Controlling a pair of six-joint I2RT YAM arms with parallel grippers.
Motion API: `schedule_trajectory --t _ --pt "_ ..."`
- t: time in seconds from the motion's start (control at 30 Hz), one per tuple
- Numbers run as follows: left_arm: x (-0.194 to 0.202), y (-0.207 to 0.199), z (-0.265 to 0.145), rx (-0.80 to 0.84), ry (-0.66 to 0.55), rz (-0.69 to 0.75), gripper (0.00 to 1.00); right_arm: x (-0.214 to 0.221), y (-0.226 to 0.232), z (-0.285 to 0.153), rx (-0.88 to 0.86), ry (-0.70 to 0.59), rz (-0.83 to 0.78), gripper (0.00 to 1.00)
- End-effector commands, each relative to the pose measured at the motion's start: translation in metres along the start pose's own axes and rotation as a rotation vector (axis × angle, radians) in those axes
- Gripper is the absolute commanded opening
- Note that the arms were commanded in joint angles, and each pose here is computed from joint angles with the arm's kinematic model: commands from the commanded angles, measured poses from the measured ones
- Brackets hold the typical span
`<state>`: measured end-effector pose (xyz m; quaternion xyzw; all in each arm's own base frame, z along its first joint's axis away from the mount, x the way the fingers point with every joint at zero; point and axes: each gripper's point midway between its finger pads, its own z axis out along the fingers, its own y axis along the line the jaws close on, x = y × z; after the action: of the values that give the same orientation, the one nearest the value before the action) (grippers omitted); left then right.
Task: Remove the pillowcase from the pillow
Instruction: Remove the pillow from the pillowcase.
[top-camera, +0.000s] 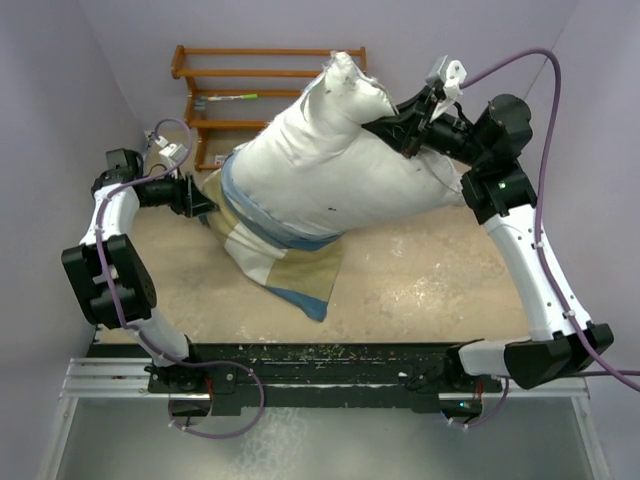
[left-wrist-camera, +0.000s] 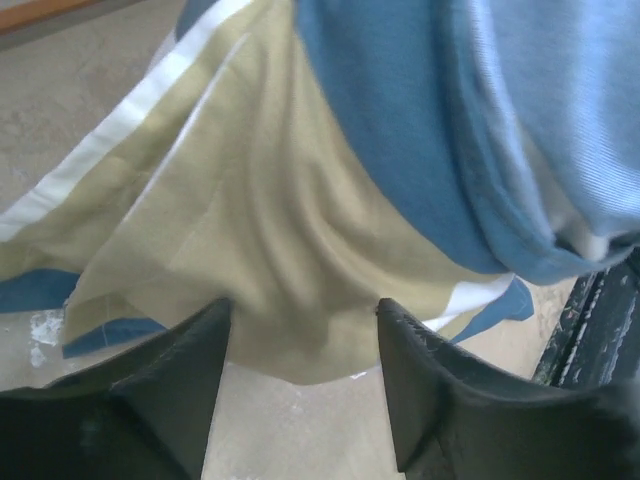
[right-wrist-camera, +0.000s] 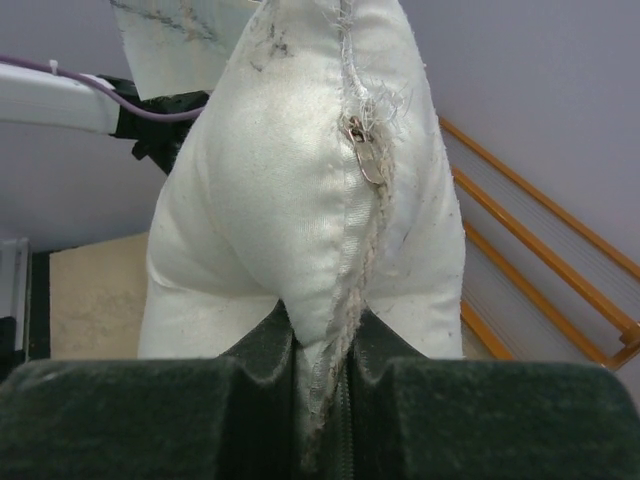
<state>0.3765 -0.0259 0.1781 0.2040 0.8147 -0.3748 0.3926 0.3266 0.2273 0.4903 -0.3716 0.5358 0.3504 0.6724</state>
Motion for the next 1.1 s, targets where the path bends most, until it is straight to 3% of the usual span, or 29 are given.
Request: schedule_trajectory --t 0.0,0.1,0.23,0.5,0.53,0.57,0.6,0.63,0.77,0.9,1.07 --pt "0.008 0.014 0.015 0.036 0.000 -0.013 0.51 -0.038 0.007 -0.004 -0.081 -0.102 -0.015 0.00" --pt "0.017 0.015 0.019 0.052 0.008 -0.037 0.21 -0.042 0.000 -0.006 -0.078 -0.111 -0.004 0.00" --pt "0.026 0.017 0.017 0.012 0.024 -0.015 0.02 -0.047 -0.008 -0.008 -0.072 -0.119 0.009 0.00" --pt "0.022 0.015 -0.012 -0.123 0.008 0.071 0.00 -0.084 -0.025 -0.025 0.051 -0.222 0.009 0.00" --pt "0.023 0.006 -0.017 -0.095 0.006 0.078 0.05 -0.085 -0.025 -0.026 0.052 -0.225 0.008 0.00" --pt "0.024 -0.005 -0.020 -0.050 0.005 0.096 0.36 -0.086 -0.023 -0.026 0.046 -0.225 0.008 0.00" --pt "0.023 -0.017 -0.023 -0.004 -0.002 0.105 0.84 -0.086 -0.021 -0.026 0.035 -0.222 0.010 0.00" --pt "0.020 -0.024 -0.025 0.023 -0.011 0.111 0.98 -0.085 -0.018 -0.026 0.015 -0.218 0.013 0.00" --pt "0.006 -0.030 -0.020 0.070 -0.043 0.095 0.99 -0.078 -0.002 -0.025 -0.092 -0.223 0.034 0.00" --pt "0.010 -0.013 0.007 0.007 0.012 0.121 0.99 -0.072 0.022 -0.027 -0.251 -0.233 0.079 0.00" --pt "0.006 -0.001 0.037 -0.060 0.027 0.167 1.00 -0.070 0.021 -0.024 -0.278 -0.234 0.111 0.00"
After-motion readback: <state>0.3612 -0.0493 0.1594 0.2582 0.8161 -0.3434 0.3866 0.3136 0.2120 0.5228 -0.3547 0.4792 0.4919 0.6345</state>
